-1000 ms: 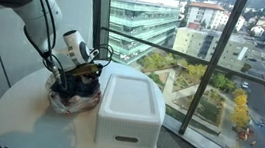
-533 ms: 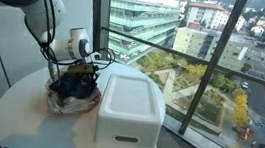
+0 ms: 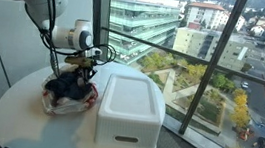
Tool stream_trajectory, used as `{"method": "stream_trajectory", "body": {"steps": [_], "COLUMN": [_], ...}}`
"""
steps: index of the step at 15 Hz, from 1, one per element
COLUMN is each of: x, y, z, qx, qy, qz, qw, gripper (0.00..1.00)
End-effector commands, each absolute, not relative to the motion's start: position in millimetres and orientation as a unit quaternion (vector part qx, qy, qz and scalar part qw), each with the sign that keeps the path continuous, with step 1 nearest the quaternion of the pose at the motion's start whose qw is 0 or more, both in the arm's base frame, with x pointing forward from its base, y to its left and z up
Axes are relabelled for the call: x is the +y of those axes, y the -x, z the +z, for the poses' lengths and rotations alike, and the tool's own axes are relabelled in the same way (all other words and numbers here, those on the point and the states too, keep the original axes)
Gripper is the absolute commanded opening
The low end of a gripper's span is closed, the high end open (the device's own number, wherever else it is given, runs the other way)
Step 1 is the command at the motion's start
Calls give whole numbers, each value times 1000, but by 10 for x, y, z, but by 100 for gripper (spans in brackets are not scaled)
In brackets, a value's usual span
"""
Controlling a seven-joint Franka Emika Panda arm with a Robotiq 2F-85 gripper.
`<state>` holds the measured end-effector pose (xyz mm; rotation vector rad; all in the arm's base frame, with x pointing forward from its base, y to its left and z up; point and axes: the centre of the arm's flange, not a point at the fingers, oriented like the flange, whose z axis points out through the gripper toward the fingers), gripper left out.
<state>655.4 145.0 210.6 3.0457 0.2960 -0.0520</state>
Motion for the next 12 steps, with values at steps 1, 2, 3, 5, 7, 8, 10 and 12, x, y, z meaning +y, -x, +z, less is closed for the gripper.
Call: {"method": "stream_trajectory", "body": {"steps": [1,2,3,5,7,8,10,12], "x": [1473,1473,1466,1435,1397,1376,1314,1225], "y": [-6437,-6420,-6414,-6370,-6258,-6202,-6082,-6019], "z": [2377,2421,2449,2463,2491,2497,2467,2332], "qx": [84,83,79,66,61,58,52,48], "qy": [-995,-994,-994,-993,-992,-991,-989,-988], "qz": [-24,-30,-40,-68,-94,-105,-127,-139], "qw": [53,58,62,66,63,59,55,57], "gripper": [10,10,11,36,49,56,72,87]}}
